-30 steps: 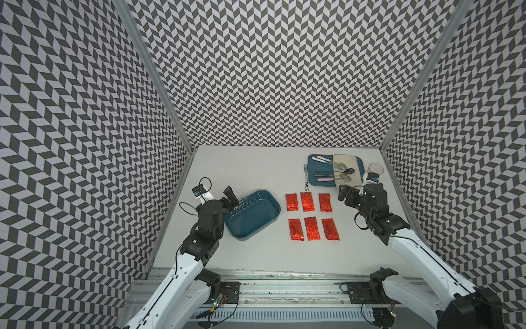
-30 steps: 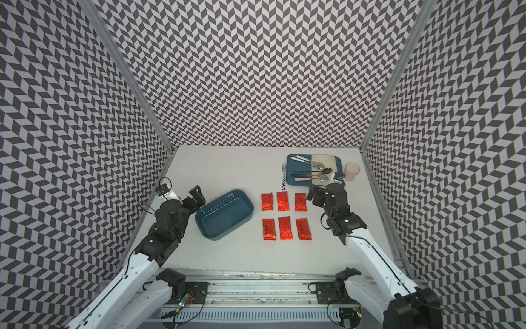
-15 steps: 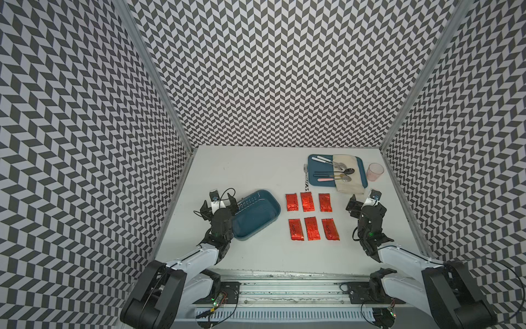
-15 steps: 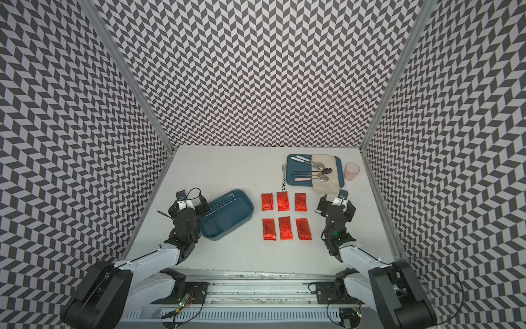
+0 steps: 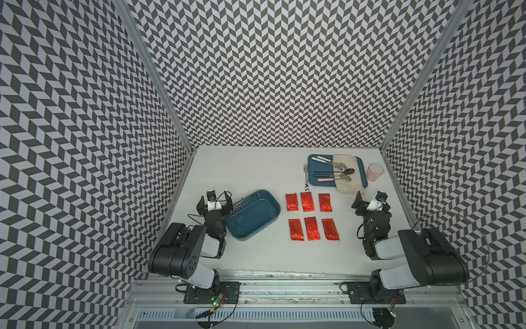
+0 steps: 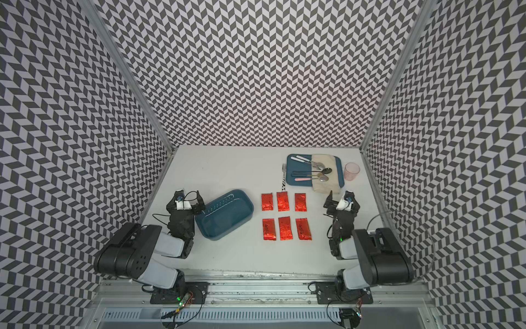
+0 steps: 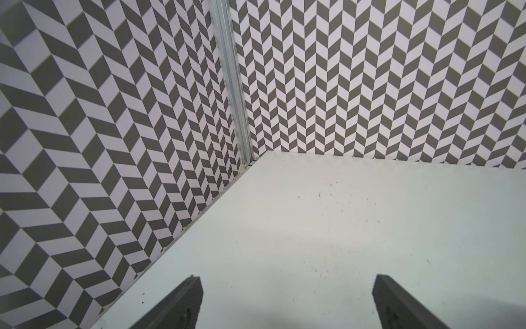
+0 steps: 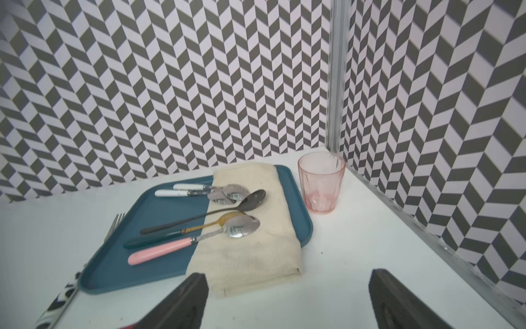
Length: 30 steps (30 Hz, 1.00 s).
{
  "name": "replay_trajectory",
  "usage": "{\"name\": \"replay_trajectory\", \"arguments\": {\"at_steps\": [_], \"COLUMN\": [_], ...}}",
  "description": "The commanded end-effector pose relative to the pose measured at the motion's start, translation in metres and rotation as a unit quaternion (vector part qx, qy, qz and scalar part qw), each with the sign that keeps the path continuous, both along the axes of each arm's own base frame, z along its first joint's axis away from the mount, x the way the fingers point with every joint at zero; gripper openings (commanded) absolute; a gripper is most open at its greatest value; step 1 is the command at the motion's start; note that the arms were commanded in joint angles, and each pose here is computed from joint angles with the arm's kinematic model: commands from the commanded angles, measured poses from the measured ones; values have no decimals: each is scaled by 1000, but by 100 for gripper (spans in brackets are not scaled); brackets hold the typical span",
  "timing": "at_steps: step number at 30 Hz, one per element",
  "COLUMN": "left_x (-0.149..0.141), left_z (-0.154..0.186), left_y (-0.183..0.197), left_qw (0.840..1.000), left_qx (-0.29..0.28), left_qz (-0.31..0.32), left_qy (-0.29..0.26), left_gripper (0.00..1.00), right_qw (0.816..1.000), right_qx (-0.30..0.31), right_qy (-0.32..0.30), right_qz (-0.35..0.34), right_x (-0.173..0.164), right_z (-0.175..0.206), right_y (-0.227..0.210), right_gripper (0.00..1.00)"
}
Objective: Take the tea bags out of the storage box
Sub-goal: Reset both arms
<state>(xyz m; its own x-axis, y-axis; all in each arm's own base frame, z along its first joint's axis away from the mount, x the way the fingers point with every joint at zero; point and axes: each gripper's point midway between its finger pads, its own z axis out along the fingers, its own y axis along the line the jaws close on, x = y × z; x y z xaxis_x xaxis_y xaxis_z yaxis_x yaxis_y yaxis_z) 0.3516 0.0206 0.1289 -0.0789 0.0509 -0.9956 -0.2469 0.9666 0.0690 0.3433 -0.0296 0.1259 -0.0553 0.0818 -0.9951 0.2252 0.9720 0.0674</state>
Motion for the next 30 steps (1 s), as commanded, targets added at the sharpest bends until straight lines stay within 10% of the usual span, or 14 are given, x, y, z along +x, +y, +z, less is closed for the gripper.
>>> {"name": "replay_trajectory", "arguments": {"at_steps": [1,6,30], "left_x": [6,31,31], "left_z": [26,15,14], "left_y": [-22,-8,-8], "left_qw": [997,997,997], "left_qx": [-7,-40,-41], "left_qz": [-67,-68,-68], "left_qy": [-48,-13,-9], "left_gripper": [100,100,99], "right_qw": [992,994,993], "right_qx": [-24,-21,-26], "right_qy": [-96,-4,-32], "right_qz": [77,106,111], "right_x": [5,45,41], "right_z": [44,22,30], "right_y": [26,35,37], "right_gripper": [100,100,100]}}
